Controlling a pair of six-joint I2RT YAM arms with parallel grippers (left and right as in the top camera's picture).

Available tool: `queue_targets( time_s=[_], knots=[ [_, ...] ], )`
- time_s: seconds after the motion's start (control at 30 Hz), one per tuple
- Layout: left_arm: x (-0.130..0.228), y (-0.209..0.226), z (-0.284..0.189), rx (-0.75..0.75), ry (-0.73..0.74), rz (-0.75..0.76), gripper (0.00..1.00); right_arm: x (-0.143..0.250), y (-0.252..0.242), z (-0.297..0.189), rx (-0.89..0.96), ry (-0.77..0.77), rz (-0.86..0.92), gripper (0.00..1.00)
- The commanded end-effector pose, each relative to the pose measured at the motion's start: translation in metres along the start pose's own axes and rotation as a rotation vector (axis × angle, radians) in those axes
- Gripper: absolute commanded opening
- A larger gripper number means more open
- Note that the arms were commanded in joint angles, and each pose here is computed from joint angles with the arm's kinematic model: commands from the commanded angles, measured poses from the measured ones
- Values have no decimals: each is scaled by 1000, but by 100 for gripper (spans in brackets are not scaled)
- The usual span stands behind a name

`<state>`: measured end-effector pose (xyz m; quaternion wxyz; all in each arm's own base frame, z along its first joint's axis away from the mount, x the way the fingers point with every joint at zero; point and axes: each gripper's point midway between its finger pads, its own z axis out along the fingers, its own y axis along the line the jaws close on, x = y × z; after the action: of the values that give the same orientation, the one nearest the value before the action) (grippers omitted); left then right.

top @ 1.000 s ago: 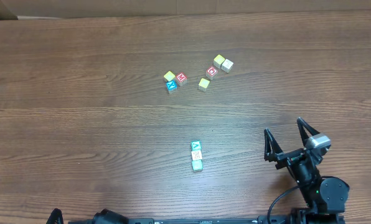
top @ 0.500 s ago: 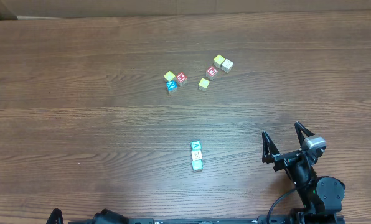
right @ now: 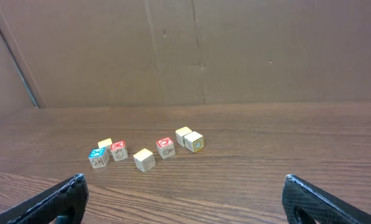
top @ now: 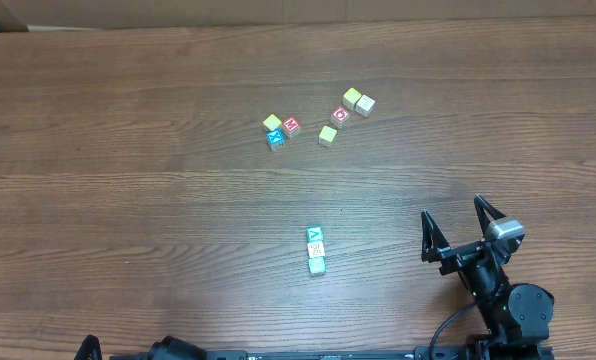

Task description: Flip 3 blocks

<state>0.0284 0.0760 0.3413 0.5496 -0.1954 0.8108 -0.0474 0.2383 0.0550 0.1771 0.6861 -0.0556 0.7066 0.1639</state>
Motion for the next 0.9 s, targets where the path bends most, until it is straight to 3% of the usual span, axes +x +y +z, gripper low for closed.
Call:
queue_targets(
  time_s=[0.0, 0.87],
  knots=[
    [-2, 2, -1, -12, -11, -24, 100, 2, 1, 0, -5, -4, -8, 100],
    [0, 3, -1, -16, -4, -18, 100, 2, 2, 0, -8, -5, -8, 100]
  ],
)
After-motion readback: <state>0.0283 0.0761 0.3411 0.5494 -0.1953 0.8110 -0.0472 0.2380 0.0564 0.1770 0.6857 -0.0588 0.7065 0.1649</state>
